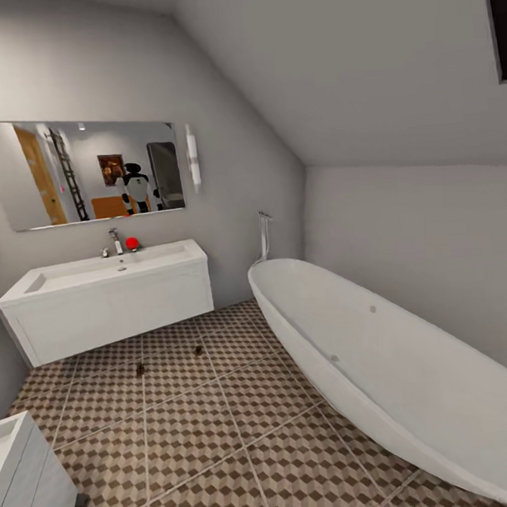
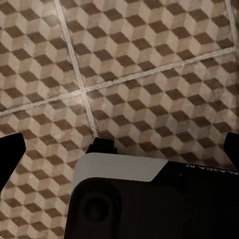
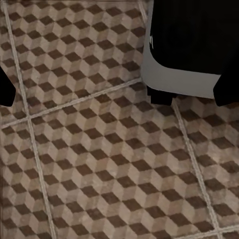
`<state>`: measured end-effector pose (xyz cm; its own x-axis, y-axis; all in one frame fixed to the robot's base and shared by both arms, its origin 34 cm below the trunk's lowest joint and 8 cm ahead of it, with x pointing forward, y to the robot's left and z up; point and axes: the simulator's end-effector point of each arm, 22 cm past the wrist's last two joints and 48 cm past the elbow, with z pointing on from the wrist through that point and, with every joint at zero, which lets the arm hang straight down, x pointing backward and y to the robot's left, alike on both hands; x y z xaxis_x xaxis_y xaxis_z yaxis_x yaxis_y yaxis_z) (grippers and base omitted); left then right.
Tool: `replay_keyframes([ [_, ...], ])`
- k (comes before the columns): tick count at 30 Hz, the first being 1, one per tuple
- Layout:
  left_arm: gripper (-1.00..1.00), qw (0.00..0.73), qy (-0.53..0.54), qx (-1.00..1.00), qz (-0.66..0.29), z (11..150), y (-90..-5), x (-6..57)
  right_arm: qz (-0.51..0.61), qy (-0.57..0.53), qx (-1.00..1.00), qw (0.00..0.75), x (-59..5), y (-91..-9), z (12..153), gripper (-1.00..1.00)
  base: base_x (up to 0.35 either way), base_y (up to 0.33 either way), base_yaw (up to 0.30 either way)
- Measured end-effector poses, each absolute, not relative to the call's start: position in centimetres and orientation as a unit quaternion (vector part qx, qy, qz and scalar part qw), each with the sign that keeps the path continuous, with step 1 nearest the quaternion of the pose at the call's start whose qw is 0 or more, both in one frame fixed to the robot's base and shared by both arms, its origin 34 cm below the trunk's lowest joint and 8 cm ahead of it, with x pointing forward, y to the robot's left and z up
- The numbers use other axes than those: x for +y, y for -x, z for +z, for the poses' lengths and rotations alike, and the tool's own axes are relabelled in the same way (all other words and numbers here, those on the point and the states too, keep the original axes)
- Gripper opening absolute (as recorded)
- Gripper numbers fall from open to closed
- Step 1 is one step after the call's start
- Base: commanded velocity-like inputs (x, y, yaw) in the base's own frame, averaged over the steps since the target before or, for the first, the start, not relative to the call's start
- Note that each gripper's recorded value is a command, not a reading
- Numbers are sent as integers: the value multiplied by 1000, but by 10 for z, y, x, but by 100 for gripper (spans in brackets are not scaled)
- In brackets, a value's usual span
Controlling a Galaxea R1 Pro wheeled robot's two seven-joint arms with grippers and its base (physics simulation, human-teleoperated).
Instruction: Take the four mousetraps from the cabinet in the bathroom and place them on the bathroom floor. Make sure all four end up on the same floor surface, and ensure that at least two of them are either under or directly next to the same bathroom sink.
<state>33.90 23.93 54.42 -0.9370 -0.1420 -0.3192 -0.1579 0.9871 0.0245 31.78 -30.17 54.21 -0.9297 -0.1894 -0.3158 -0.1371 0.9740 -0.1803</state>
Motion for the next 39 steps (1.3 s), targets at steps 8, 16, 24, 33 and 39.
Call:
replay_keyframes([
  [8,100,160,77,984,25,544,-339,240,-78,81,980,167,-302,-317,542,100,0,0,-298],
  [16,100,157,76,984,25,543,-333,239,-77,78,982,151,-302,-299,538,100,0,0,-298],
  [24,100,157,76,984,25,543,-332,239,-77,55,985,143,-304,-289,536,100,0,0,-292],
  [33,100,157,76,984,25,543,-332,239,-78,48,986,142,-305,-287,536,100,0,0,-107],
  [39,100,157,76,984,25,543,-333,239,-77,47,986,142,-304,-287,536,100,0,0,-123],
])
